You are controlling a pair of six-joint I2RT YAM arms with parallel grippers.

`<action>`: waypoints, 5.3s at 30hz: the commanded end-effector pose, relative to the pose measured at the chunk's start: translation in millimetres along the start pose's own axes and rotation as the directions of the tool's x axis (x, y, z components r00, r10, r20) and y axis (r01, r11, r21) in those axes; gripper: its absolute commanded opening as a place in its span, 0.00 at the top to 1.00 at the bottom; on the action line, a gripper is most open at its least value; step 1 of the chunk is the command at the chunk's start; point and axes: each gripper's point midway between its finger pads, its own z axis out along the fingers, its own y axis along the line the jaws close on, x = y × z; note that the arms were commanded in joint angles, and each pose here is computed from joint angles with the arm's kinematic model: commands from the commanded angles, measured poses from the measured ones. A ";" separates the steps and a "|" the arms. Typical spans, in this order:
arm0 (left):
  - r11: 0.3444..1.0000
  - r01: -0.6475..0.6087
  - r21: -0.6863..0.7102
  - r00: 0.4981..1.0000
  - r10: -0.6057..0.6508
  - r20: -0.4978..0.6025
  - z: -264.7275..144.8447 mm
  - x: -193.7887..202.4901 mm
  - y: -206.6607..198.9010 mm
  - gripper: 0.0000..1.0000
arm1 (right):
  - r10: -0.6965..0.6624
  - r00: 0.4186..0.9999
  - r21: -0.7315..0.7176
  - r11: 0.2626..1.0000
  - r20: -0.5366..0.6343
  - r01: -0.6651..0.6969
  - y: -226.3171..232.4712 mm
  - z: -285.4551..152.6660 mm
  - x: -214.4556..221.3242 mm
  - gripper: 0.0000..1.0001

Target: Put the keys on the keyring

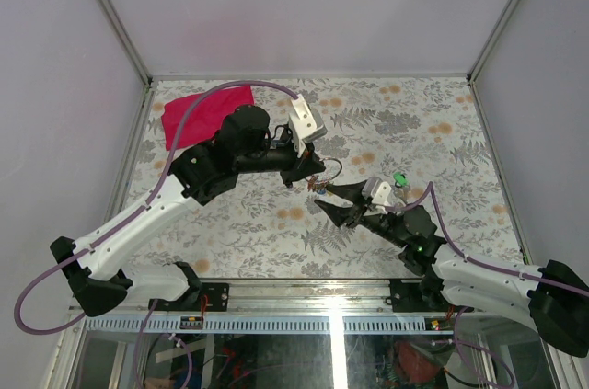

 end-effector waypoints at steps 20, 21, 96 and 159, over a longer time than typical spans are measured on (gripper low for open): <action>1.000 0.026 0.002 0.989 -0.026 0.146 -13.3 -51.9 -3.3 1.00 | -0.142 0.990 0.006 0.990 0.003 0.142 -0.4 -38.2 -30.3 0.46; 0.999 0.040 0.008 0.989 -0.041 0.144 -11.3 -51.0 -2.8 1.00 | -0.142 0.990 -0.002 0.990 -0.004 0.142 1.3 -40.5 -31.3 0.47; 0.984 0.152 0.091 0.974 -0.165 0.159 -4.3 -60.8 -0.5 1.00 | -0.143 0.962 0.146 0.983 0.231 0.111 -24.1 -2.4 -51.8 0.47; 0.987 0.144 0.069 0.983 -0.151 0.101 -2.5 -44.5 2.7 1.00 | -0.047 0.994 0.228 0.973 0.097 0.024 -40.4 0.0 -29.2 0.75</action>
